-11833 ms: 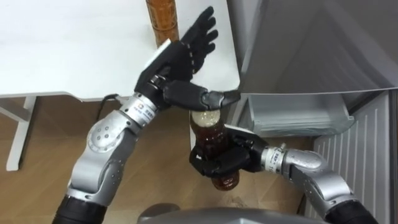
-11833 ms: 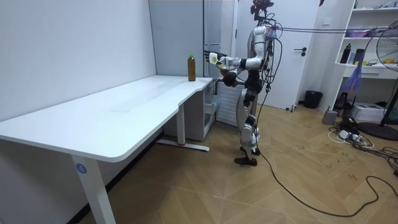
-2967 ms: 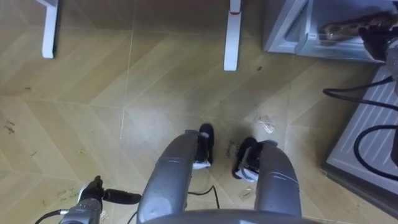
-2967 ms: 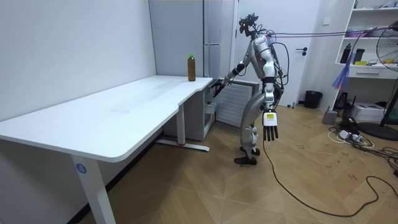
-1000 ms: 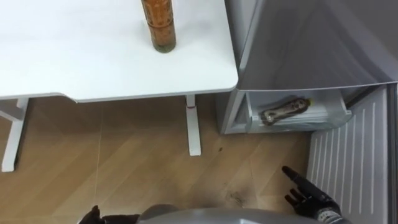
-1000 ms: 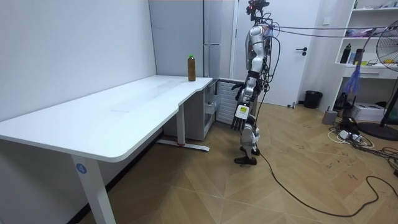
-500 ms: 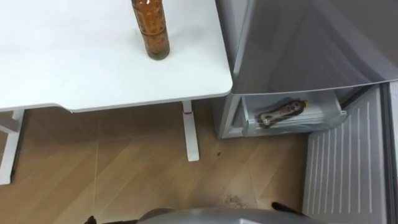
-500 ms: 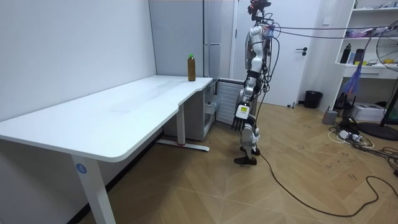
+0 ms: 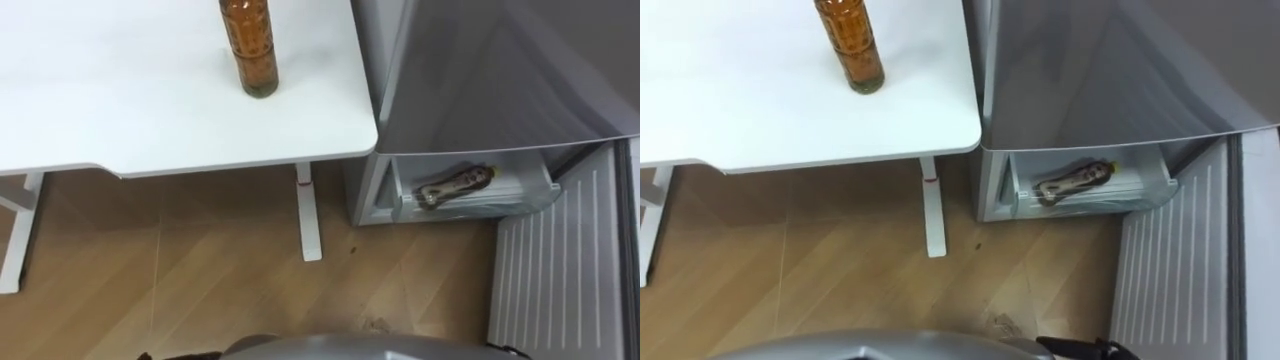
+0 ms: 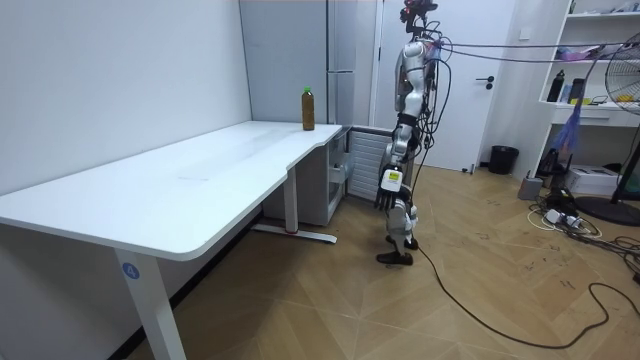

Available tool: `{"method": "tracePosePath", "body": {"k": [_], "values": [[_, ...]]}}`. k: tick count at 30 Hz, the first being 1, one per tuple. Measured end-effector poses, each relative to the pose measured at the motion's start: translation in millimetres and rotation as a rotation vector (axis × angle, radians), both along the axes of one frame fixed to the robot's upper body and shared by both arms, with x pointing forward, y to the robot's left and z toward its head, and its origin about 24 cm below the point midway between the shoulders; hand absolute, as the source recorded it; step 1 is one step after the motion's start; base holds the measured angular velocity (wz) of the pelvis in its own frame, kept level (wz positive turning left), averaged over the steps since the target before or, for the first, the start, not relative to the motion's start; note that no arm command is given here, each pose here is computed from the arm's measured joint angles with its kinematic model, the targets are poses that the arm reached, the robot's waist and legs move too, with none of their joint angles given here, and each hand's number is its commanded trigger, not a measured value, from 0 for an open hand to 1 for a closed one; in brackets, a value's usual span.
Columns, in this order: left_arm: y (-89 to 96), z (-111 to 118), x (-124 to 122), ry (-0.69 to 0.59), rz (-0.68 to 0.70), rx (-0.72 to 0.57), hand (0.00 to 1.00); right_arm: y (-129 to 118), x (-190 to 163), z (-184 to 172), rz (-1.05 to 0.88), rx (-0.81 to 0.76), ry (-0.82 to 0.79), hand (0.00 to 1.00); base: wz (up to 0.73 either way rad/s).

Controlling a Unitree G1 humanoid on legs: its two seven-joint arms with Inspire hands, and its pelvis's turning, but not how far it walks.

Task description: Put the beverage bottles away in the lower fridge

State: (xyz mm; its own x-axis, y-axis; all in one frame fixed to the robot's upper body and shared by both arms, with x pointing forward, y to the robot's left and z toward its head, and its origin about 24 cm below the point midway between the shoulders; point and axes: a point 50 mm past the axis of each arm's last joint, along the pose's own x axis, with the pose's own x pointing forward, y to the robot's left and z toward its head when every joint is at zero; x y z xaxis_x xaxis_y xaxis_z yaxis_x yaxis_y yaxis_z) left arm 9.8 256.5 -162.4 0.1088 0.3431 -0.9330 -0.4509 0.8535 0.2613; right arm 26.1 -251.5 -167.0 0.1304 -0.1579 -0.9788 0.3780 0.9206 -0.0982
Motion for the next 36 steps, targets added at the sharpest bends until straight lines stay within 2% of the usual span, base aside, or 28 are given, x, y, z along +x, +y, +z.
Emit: {"method": "tracePosePath", "body": {"k": [6,8,14,19,26,29,31,34,36], "values": [[-0.7,0.0,6.3,-0.052,0.154,-0.005,0.0,0.0,0.8,0.0,0.031,-0.011,0.008,0.0,0.01],[1.1,1.5,16.0,-0.087,0.2,0.006,0.0,-0.3,0.0,0.0,0.034,-0.013,0.01,0.0,-0.05],[22.8,19.0,38.2,-0.21,0.335,0.147,0.0,-0.8,0.4,0.2,0.057,-0.025,0.015,0.0,0.01],[40.9,54.8,78.9,-0.433,0.376,0.32,0.0,-2.1,-3.9,0.6,0.08,-0.041,0.016,0.0,0.01],[52.0,103.9,113.2,-0.644,0.347,0.597,0.0,-3.4,-6.3,1.4,0.089,-0.075,-0.015,0.0,0.05],[53.3,126.8,125.1,-0.757,0.364,0.658,0.0,-1.7,-5.5,1.1,0.091,-0.072,-0.024,0.0,0.03],[51.7,150.0,136.4,-0.868,0.355,0.716,0.0,-0.9,-4.9,0.9,0.09,-0.072,-0.032,0.0,0.0],[48.8,169.5,145.7,-0.96,0.306,0.786,0.0,0.1,-6.0,0.5,0.092,-0.071,-0.03,0.0,-0.03],[46.0,179.1,150.1,-1.01,0.299,0.789,0.0,1.0,-7.3,0.1,0.09,-0.069,-0.027,0.0,0.0]]}}
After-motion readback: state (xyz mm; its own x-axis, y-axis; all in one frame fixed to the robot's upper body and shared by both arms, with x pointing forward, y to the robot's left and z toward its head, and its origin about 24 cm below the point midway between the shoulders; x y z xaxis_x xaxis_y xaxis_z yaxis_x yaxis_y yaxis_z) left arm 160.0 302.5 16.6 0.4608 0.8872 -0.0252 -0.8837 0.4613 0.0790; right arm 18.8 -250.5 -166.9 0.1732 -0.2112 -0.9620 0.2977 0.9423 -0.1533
